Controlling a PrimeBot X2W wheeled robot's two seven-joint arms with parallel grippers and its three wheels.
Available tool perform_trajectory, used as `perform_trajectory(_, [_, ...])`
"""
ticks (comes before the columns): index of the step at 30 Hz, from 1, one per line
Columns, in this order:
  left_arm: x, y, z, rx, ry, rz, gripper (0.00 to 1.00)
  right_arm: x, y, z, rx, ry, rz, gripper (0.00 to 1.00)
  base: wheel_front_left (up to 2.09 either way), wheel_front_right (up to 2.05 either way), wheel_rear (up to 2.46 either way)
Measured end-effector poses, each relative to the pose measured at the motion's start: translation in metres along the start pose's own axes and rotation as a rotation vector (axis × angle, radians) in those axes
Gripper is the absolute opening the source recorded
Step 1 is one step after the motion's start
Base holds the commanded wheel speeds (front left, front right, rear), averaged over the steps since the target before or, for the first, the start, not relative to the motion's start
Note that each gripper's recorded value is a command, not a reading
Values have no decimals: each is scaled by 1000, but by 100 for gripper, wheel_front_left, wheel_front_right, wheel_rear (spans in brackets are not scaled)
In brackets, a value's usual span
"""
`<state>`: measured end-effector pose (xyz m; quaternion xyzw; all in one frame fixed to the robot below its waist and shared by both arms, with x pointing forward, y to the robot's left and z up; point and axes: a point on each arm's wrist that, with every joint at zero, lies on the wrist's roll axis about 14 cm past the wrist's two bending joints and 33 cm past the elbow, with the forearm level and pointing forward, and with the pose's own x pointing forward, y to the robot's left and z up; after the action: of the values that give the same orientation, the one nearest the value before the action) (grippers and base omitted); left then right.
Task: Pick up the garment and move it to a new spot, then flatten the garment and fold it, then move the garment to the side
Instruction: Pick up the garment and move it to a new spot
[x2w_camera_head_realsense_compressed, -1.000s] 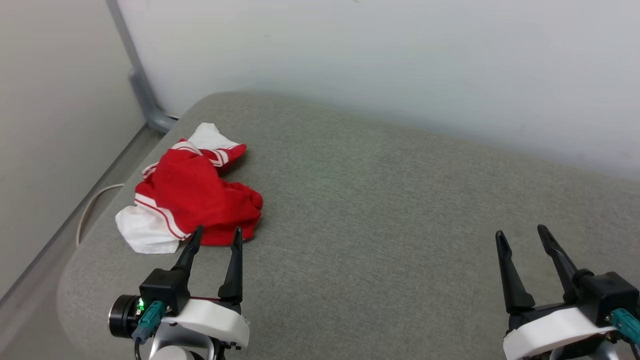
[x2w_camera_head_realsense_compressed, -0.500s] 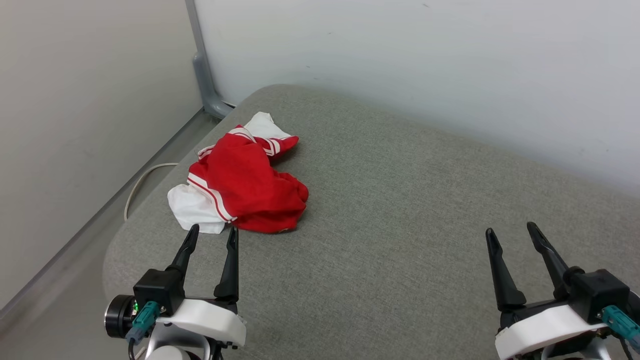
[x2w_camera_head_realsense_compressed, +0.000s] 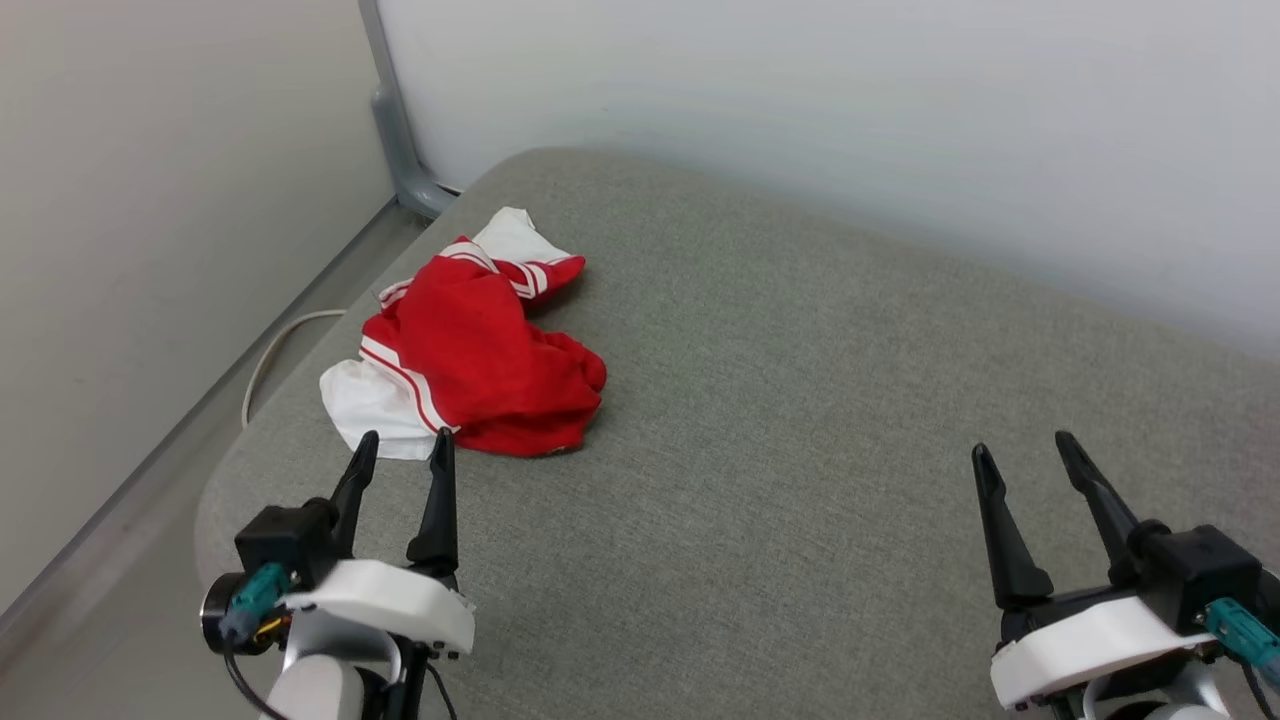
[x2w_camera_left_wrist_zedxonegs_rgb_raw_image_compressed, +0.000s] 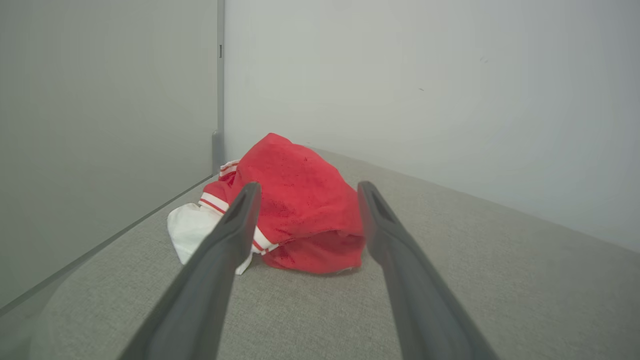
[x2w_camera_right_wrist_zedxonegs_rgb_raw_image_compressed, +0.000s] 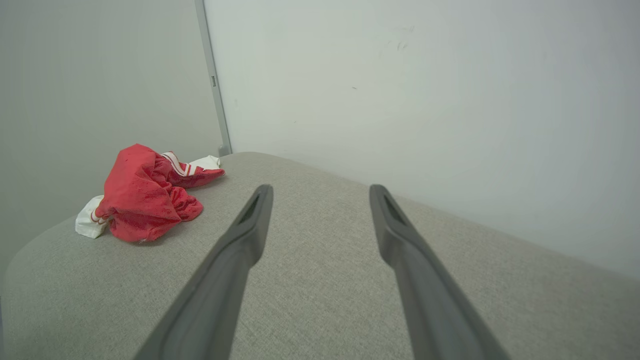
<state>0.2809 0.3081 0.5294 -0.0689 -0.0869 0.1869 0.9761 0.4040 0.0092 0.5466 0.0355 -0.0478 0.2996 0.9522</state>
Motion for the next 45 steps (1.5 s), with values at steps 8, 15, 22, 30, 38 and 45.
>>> perform_trajectory(8, [63,14,-31,-67,248,35,100,22,-20,-16,7,26,-30,100,0,0,0])
perform_trajectory(15, [109,30,-69,-55,546,41,100,34,-43,-44,34,67,-69,100,0,0,0])
perform_trajectory(22, [123,49,-116,-53,844,92,100,36,-68,-66,47,88,-125,100,0,0,0])
perform_trajectory(30, [120,48,-170,-34,1089,124,100,31,-94,-88,50,126,-188,100,0,0,0])
perform_trajectory(38, [117,43,-189,-10,1226,120,0,26,-106,-97,49,145,-219,100,0,0,0])
perform_trajectory(45, [126,40,-173,50,1110,81,0,25,-106,-81,31,111,-222,100,0,0,0])
